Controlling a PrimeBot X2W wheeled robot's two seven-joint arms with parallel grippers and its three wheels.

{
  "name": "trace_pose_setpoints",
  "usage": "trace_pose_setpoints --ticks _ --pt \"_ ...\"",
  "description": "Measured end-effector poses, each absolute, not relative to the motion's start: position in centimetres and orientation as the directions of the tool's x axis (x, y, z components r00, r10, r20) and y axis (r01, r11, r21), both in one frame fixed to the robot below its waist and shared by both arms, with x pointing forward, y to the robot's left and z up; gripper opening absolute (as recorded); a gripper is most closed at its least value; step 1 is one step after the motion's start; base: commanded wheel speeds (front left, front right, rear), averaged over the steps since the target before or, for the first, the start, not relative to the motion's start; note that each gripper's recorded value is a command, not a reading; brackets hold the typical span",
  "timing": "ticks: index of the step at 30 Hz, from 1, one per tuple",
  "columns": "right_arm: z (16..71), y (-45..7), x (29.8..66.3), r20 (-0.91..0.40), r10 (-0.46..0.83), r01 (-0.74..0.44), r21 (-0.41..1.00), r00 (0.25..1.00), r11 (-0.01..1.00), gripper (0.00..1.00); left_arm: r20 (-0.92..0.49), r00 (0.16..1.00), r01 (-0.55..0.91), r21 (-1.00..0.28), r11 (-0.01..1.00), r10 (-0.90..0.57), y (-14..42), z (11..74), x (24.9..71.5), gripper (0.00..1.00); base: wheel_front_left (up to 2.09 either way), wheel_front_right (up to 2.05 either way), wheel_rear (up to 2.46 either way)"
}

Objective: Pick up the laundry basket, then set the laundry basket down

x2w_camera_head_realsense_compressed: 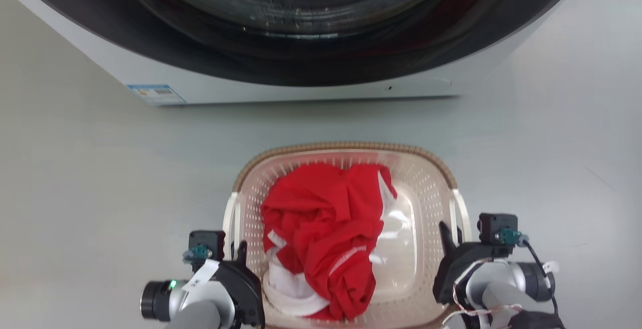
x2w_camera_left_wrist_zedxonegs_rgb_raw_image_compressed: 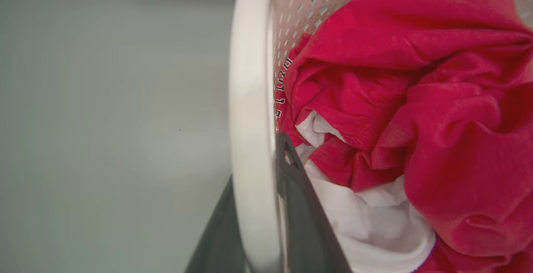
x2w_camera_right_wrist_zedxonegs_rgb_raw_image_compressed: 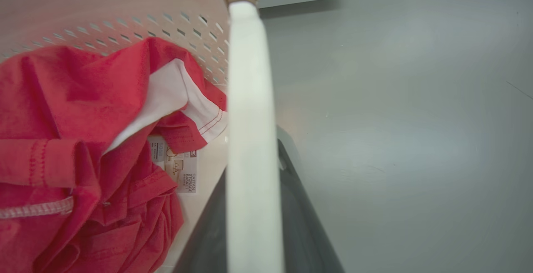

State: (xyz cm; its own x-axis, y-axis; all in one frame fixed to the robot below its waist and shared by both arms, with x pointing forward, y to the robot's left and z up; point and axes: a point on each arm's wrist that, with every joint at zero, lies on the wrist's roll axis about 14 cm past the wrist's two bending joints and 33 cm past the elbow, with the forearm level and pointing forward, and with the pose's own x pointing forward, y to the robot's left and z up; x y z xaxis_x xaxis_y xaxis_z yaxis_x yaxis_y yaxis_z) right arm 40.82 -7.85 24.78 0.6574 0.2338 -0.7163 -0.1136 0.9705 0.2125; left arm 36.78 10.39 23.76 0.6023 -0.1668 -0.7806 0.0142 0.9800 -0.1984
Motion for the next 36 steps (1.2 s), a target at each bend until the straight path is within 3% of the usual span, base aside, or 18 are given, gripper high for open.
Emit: trace_pose_setpoints --ticks 17,36 --pt "27.6 -6.8 32.5 -0.786 0.264 -0.114 0.242 0.559 0.964 0.00 -0.824 0.535 0.012 -0.211 0.977 -0.185 10.5 26.1 29.6 0.00 0.00 0.00 0.00" --pt "30.5 -6.8 29.1 -0.773 0.260 -0.141 0.219 0.578 0.966 0.00 -0.807 0.558 0.037 -0.210 0.977 -0.195 10.2 28.2 26.3 0.00 0.00 0.00 0.00"
